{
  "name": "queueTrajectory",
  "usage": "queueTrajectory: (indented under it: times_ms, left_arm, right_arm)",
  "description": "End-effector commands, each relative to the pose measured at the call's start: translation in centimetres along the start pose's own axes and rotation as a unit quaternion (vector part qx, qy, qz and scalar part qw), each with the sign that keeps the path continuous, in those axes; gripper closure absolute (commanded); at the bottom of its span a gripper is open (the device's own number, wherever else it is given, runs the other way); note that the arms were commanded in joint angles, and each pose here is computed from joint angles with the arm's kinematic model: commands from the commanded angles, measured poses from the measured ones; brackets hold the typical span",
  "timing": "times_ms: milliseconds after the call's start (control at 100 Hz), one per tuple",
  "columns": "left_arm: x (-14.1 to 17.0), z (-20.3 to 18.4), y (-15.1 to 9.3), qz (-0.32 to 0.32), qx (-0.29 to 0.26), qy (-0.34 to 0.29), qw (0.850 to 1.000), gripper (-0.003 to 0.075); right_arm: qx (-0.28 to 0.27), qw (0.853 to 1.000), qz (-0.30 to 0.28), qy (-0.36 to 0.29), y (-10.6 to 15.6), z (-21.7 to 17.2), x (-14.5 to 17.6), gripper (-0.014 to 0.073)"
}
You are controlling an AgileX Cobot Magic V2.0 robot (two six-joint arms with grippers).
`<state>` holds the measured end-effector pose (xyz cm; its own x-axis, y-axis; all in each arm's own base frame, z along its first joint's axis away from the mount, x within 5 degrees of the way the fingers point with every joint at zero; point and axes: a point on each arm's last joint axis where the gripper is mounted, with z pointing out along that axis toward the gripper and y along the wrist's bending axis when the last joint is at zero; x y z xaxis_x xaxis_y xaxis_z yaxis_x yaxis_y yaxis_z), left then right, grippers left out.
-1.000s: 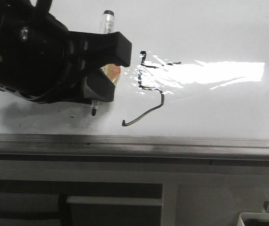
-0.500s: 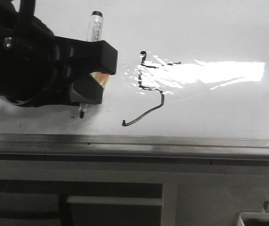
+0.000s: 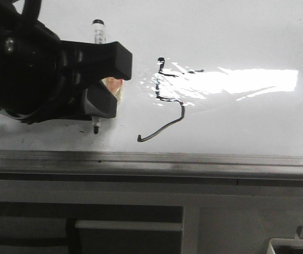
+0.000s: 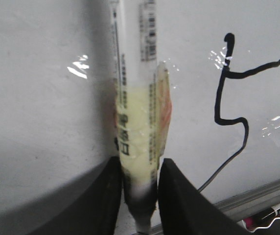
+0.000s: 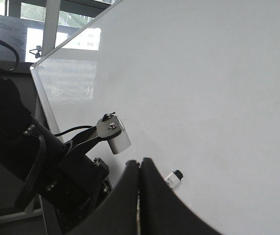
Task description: Write number 5 on whiteboard
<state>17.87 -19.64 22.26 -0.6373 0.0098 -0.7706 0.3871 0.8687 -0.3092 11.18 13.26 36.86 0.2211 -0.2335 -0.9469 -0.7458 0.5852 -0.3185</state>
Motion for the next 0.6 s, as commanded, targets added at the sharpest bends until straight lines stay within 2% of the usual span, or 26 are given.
queueTrajectory:
  times_ms: [0,100,170,230,350,440,590]
  left_arm:
    - [-0.5,0.3,1.8,-0.022,-0.076,-0.039,0.996,0.0501]
    - [-0.5,0.3,1.8,-0.022,-0.076,-0.039,0.996,0.0463]
    - [-0.5,0.3,1.8,-0.022,-0.076,-0.039,0.996,0.0388]
    - [-0.5,0.3,1.8,-0.022,-0.076,-0.039,0.996,0.0293]
    - [-0.7,0.1,1.8,-0.024,-0.073,-0.044,0.996,0.0171]
    - [-1.2,-0.7,1.6,-0.029,-0.061,-0.055,0.996,0.0139]
    - [-2.8,-3.8,0.9,-0.046,-0.009,-0.093,0.995,0.0139]
  right_arm:
    - [0.03,0.999,0.005,-0.026,-0.8,-0.3,-1.2,0.0658]
    - [0.03,0.999,0.005,-0.026,-0.8,-0.3,-1.2,0.0658]
    - [0.03,0.999,0.006,-0.026,-0.8,-0.3,-1.2,0.0658]
    - [0.03,0.999,0.006,-0.026,-0.8,-0.3,-1.2,0.0658]
    - [0.03,0.999,0.006,-0.026,-0.8,-0.3,-1.2,0.0658]
    - [0.033,0.999,0.006,-0.027,-0.9,-0.3,-1.2,0.0658]
    - [0.03,0.999,0.006,-0.03,-0.8,-0.5,-1.3,0.0658]
